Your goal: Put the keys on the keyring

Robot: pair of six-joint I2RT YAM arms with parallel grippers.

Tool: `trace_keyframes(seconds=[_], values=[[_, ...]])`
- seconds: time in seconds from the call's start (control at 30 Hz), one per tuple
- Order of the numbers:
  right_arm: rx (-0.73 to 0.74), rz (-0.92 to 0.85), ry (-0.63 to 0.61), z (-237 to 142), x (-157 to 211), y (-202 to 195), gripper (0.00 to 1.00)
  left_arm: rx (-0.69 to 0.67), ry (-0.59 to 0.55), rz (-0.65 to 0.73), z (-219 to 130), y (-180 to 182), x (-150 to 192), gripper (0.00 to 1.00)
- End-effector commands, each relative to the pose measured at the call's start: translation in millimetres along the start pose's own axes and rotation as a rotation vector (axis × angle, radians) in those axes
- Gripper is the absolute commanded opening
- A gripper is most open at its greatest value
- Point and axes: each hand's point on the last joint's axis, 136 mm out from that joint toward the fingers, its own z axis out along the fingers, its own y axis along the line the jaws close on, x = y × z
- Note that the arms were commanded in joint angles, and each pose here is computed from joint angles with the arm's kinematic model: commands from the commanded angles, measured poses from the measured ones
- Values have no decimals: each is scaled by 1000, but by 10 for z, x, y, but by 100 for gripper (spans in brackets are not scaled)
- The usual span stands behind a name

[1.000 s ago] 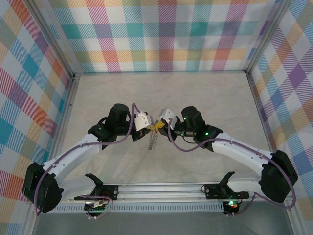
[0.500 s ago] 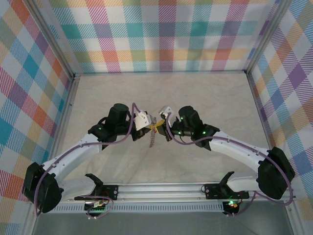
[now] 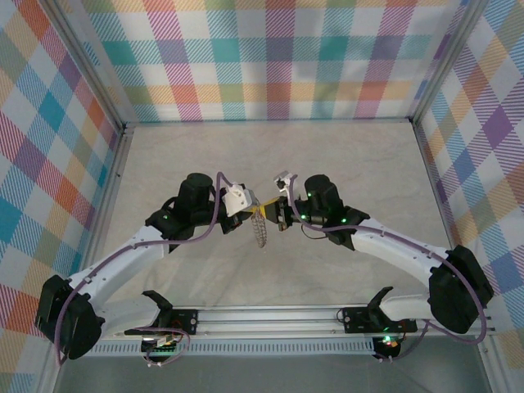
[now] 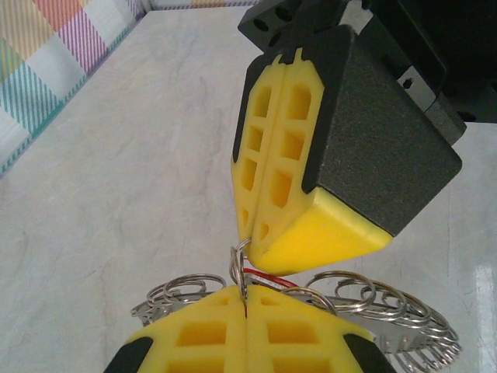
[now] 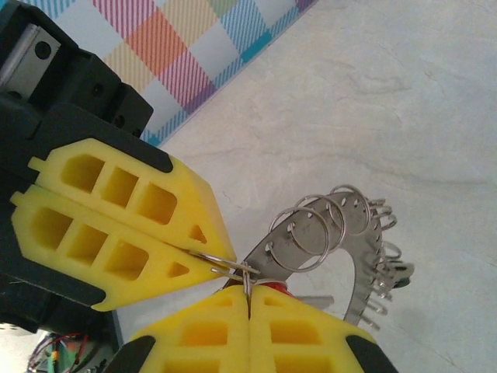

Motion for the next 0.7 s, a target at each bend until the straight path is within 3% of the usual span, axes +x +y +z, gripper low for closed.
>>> trace_keyframes(seconds=[0.0,0.07,0.17,0.3,0.57,0.67], values=[[-17,23,-65,-72,-159,9,0,39,-84,17,-60,-114,-178,0],[-36,29,-63,-75,-163,38,3,25,-97,13,-71,-96,-201,0],[-79,29,-54,-77,-171,105,28,4,-119,4,-87,-65,-238,0],[-138,-41,-58,-155,-187,211,30,9,-141,-9,-97,-67,-291,0],[-75,-158,-49,-425,-318,149,33,9,-191,-35,-132,-62,-400,0],[-106,-231,-27,-472,-329,247,39,14,-206,-41,-138,-63,-436,0]])
